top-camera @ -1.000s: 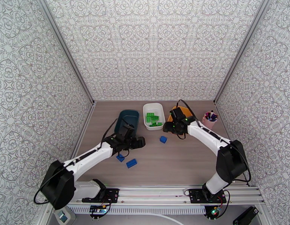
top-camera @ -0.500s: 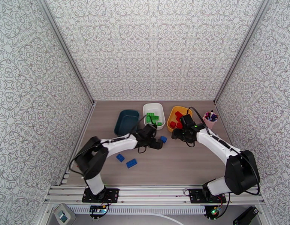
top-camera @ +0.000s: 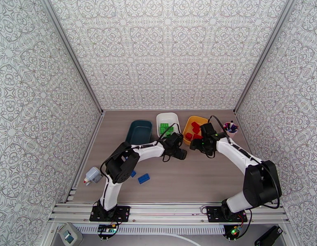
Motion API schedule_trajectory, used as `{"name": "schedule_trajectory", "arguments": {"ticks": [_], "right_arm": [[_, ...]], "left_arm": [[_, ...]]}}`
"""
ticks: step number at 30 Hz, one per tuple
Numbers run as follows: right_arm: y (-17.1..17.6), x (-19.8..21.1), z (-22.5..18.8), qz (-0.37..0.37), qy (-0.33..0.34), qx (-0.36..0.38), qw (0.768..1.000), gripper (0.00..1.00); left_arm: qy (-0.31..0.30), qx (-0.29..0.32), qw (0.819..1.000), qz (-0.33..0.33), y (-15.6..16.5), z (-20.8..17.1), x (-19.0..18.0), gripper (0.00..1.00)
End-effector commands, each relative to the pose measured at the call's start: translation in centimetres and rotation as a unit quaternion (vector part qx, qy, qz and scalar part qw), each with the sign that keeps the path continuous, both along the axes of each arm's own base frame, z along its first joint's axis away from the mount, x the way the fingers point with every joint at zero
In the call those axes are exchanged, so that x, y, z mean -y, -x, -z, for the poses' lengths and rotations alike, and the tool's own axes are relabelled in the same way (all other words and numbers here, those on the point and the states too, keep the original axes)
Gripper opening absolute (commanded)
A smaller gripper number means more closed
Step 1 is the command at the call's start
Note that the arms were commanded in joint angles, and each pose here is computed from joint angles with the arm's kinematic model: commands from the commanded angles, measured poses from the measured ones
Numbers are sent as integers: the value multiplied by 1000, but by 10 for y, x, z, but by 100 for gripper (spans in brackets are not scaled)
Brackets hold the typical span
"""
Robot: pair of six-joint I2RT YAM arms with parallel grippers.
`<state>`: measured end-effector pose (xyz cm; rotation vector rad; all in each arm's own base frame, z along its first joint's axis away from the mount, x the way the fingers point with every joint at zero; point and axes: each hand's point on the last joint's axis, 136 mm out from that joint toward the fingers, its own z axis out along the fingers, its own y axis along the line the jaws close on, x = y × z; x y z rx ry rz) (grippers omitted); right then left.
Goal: Sort the legos into containers by color
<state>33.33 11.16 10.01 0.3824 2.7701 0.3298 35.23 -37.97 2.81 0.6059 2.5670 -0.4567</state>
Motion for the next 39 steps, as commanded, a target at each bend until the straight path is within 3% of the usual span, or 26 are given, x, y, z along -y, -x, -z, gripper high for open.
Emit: {"name": "schedule_trajectory", "arguments": {"ticks": [1,9,17,23,29,37,39], "right_arm": [[0,0,-1,-8,-7,-4,1000,81],[-2,-1,-4,-8,-13,3,1000,78],[1,-10,-16,-16,-34,22,999,77],[6,-40,-30,-53,-41,40,997,77],[-1,-82,-42,-95,-54,57,992,77],[-46,-135,-51,-120,-60,76,988,73],[-61,-146,-52,-122,-68,79,987,72]], "left_arm": [[-13,-7,1000,6,0,7,0,77],[-9,6,1000,8,9,-9,1,52],[8,35,999,-9,22,-45,-11,45],[20,66,997,-35,26,-79,-34,44],[27,81,991,-102,8,-103,-86,44],[12,85,969,-232,-43,-120,-190,44],[11,82,961,-262,-55,-120,-216,53]]}}
